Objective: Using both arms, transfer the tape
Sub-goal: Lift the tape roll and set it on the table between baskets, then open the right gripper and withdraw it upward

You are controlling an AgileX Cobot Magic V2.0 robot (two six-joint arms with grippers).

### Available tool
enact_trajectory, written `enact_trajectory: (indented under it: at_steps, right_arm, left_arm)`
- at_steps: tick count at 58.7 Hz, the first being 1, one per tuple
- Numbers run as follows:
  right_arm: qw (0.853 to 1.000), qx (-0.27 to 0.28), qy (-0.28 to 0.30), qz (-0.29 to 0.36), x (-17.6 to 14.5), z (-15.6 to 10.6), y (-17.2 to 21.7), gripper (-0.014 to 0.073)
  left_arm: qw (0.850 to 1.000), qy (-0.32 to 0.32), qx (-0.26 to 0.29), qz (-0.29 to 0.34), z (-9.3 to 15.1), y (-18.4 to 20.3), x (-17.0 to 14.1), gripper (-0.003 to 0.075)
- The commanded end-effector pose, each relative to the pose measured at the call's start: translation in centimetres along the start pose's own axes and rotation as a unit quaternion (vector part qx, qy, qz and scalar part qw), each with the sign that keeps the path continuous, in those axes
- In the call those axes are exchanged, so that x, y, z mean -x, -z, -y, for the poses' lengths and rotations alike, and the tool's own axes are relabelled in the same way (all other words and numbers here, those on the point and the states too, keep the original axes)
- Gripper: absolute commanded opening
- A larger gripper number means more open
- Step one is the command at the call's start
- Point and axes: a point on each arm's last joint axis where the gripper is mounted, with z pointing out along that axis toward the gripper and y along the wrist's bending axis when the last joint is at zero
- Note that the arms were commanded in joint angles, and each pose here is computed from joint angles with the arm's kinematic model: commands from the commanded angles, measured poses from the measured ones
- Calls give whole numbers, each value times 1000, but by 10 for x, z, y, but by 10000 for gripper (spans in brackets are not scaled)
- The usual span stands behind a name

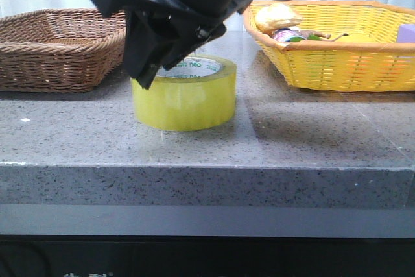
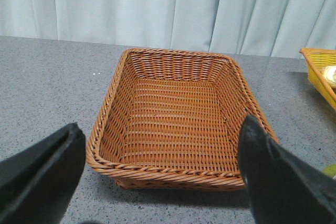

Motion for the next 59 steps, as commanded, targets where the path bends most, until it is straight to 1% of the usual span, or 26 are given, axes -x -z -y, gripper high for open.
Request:
enact_trajectory:
  at_steps: [1,4,9,15,21,28,36,41,46,50,54,59]
  right_arm:
    - [996,-6,9,92,27,-4,48,358]
    - [994,-11,3,113,31,-3,61,349]
    - [989,-22,-19,145,36,4,81,276]
    - [982,-46,-41,176,38,20,107,143]
    - [977,-71,-63,192,36,36,130,1]
    - [971,-103,-87,197,30,56,153,-108]
    - [964,-139,-111,197,19,75,176,-120]
    - [957,-167,-128,201,5,85,191,-120]
    - [945,-202,-147,211,-16,93,208,-120]
    - [933,-232,-160,225,-35,95,220,-120]
    - [920,-259,-167,243,-55,93,230,-120]
    - [905,-283,-166,270,-82,83,236,-120]
  left_arm:
    - [999,4,-2,54,1,2,17,586]
    - [999,4,-2,54,1,2,17,586]
    - [999,4,-2,54,1,2,17,586]
    - [999,4,-2,54,1,2,17,586]
    - [999,4,-2,54,1,2,17,586]
    - [999,4,-2,54,1,2,17,586]
    - [999,4,-2,54,1,2,17,586]
    - [999,4,-2,54,1,2,17,586]
    - [999,4,-2,54,1,2,17,586]
    - [999,4,-2,54,1,2,17,586]
    - [999,4,-2,53,1,2,17,586]
    - [999,4,-2,52,1,2,17,586]
